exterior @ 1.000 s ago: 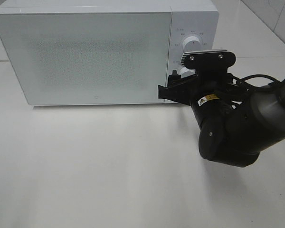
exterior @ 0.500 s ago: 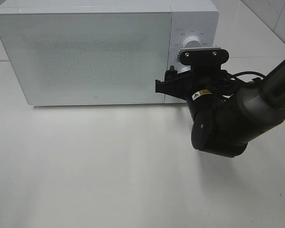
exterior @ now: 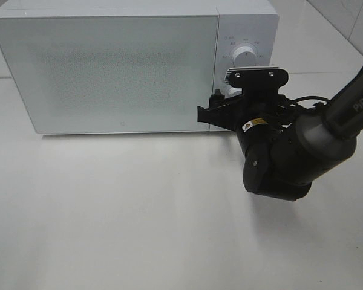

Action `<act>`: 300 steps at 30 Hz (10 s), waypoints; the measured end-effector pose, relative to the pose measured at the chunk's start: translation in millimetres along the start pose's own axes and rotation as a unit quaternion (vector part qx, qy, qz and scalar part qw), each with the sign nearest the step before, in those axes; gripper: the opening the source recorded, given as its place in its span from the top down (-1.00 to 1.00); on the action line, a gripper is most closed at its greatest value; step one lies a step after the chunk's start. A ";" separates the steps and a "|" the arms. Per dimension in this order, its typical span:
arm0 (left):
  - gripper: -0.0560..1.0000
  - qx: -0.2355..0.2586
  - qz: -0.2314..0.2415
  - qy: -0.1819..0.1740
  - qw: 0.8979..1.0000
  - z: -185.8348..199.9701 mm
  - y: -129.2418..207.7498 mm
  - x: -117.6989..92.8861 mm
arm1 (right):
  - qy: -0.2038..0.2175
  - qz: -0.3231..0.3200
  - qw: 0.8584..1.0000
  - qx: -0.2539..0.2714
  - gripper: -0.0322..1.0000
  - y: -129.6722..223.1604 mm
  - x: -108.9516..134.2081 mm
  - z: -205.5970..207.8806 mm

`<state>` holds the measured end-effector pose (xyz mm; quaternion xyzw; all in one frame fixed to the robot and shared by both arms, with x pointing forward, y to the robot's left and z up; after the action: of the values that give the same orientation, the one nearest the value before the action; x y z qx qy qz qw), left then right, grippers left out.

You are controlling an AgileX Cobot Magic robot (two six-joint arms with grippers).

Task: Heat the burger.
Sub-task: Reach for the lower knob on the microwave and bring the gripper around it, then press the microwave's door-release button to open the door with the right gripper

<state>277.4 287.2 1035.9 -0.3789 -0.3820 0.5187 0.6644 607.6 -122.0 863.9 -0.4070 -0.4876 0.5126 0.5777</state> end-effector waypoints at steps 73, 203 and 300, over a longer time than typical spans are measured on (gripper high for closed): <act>-0.98 0.000 0.000 0.000 1.000 0.0 0.0 0.0 | -0.021 -0.729 0.684 0.011 0.14 0.5 4.0 1.1; -0.98 0.000 0.000 0.000 1.000 0.0 0.0 0.0 | -0.057 -0.041 0.964 0.256 -0.30 -122.1 -127.2 324.3; -0.98 0.000 0.000 0.000 1.000 0.0 0.0 0.0 | -0.049 -0.029 0.993 0.108 -0.54 -94.3 -113.5 129.3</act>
<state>277.4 287.2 1035.9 -0.3789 -0.3820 0.5187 0.6644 499.3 -251.6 963.8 -0.3025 -0.4685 0.5650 0.6082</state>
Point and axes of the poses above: a point on each arm's last joint axis where the gripper is mounted, z pointing back along that axis away from the gripper, x along the wrist's bending axis when the last joint is at zero, y = z × x, the point moved 5 cm from there along -z, pointing out along that axis toward the gripper, and after that the axes turned 9 degrees about -z, right-handed, at the moved point
